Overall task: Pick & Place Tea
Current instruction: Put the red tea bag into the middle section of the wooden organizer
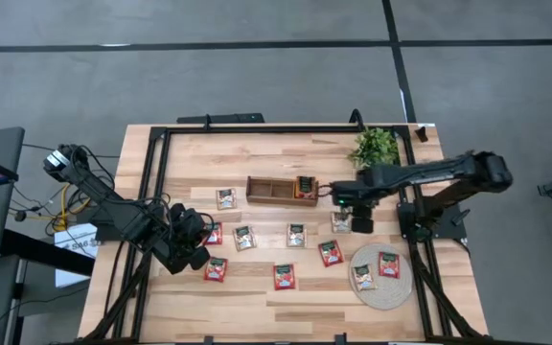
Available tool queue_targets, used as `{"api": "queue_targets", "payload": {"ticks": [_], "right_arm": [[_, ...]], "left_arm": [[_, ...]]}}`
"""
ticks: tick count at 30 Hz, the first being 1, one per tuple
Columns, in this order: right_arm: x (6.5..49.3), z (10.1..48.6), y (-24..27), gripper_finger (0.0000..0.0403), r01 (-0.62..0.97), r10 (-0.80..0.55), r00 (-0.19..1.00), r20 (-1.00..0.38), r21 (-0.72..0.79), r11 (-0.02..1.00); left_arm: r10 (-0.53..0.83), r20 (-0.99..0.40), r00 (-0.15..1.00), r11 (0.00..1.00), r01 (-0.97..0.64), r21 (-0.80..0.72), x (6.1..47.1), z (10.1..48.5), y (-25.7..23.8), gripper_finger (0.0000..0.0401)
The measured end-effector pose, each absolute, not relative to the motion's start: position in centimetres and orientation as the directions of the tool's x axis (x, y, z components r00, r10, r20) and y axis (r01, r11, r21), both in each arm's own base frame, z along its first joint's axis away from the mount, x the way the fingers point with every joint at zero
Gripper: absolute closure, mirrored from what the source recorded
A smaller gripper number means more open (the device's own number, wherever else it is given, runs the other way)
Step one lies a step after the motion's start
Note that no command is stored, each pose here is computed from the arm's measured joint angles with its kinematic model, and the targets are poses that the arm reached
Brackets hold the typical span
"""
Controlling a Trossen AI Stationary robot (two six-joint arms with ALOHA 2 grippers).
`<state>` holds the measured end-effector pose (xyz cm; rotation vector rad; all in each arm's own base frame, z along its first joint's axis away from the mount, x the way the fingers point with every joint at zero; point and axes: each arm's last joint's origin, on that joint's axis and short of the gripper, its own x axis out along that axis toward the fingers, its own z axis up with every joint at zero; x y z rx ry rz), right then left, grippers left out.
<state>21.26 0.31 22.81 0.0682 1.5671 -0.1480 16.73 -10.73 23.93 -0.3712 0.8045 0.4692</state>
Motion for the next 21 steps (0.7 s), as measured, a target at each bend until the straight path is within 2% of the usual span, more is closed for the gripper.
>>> {"api": "queue_targets", "payload": {"ticks": [4, 9, 21], "right_arm": [[19.0, 22.6, 1.6, 0.0284, 0.221, 0.059, 0.001, -0.998, 0.058, 0.974], [16.9, 22.7, 3.9, 0.0284, 0.235, 0.139, 0.011, -0.990, 0.138, 0.962], [13.9, 22.5, 11.0, 0.0284, 0.114, 0.133, 0.004, -0.991, 0.133, 0.985]], "left_arm": [[0.257, -0.756, 0.601, 0.836, -0.531, -0.138, 16.7, 23.9, -10.7, 0.0401], [0.256, -0.755, 0.603, 0.832, -0.535, -0.145, 16.7, 23.9, -10.7, 0.0401], [0.277, -0.742, 0.611, 0.827, -0.545, -0.140, 16.8, 24.0, -10.7, 0.0401]]}}
